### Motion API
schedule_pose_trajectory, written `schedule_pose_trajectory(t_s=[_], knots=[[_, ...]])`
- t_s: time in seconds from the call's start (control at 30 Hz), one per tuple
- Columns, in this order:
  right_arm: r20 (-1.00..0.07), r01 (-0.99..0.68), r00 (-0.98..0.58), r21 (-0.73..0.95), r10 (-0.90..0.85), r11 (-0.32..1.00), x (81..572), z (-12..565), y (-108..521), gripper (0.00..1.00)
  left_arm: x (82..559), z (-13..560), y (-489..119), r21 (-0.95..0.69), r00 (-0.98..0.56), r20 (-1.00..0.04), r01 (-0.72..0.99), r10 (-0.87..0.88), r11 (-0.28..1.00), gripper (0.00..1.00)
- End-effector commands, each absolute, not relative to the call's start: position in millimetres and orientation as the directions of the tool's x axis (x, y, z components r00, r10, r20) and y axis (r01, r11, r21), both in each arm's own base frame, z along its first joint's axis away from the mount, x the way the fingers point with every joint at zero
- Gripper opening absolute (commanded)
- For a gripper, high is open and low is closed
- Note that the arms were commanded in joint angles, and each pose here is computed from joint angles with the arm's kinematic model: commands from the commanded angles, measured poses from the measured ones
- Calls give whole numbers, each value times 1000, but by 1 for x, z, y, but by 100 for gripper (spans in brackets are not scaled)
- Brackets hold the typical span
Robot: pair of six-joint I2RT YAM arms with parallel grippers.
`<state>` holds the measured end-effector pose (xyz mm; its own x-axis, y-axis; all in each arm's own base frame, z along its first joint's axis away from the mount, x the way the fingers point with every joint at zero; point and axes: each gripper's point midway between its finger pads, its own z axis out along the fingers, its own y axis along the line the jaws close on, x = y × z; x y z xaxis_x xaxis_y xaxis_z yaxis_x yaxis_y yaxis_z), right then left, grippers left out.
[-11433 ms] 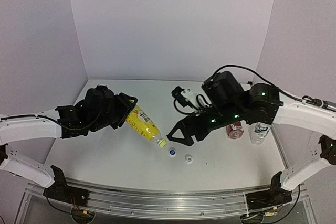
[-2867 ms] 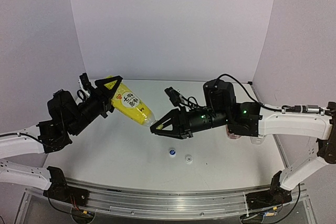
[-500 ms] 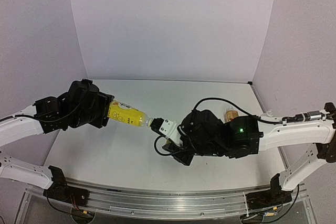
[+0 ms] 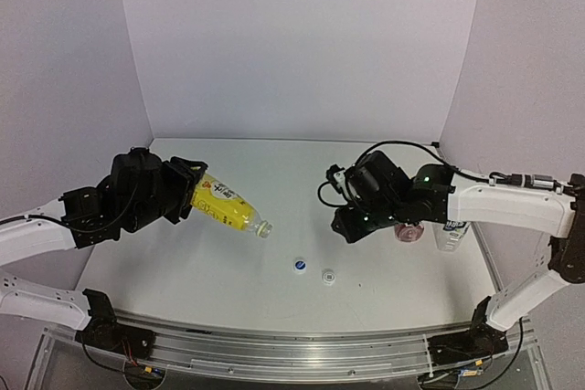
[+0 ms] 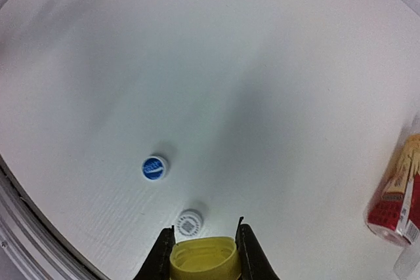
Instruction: Unscrew the bottle caps
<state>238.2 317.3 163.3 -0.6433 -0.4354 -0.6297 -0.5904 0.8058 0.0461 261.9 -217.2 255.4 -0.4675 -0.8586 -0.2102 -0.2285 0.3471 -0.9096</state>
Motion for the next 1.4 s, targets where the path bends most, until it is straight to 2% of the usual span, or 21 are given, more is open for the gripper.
schedule_pose_trajectory(t_s=[0.0,0.07,0.2,0.37,0.57,0.63,0.87,1.0,1.2,1.37], knots=[[-413,-418,-847,126,-336,900,217,145,274,1,259,283,-229,-926,-518,-300,-42,-801,374,0],[-307,-400,-888,150,-342,904,207,134,267,1,257,283,-230,-922,-530,-323,-12,-784,387,0],[-47,-351,-936,53,-349,935,186,122,238,3,255,278,-229,-906,-535,-355,-7,-767,424,0],[197,-324,-925,43,-326,945,164,97,226,8,256,276,-226,-881,-534,-389,-22,-750,472,0],[380,-274,-876,115,-297,955,150,74,227,10,258,277,-227,-871,-528,-416,-3,-740,492,0],[435,-272,-854,91,-284,958,147,69,223,12,260,274,-228,-866,-525,-423,-6,-738,500,0],[530,-272,-814,15,-238,962,151,40,215,15,264,276,-227,-854,-505,-450,3,-736,520,0],[519,-288,-818,5,-248,958,164,29,222,15,264,278,-224,-853,-492,-455,1,-742,522,0],[503,-297,-827,-12,-251,955,174,13,227,21,264,279,-219,-853,-480,-455,-6,-750,521,0],[494,-302,-831,-11,-257,953,175,10,226,31,264,281,-215,-853,-466,-459,-9,-757,522,0]])
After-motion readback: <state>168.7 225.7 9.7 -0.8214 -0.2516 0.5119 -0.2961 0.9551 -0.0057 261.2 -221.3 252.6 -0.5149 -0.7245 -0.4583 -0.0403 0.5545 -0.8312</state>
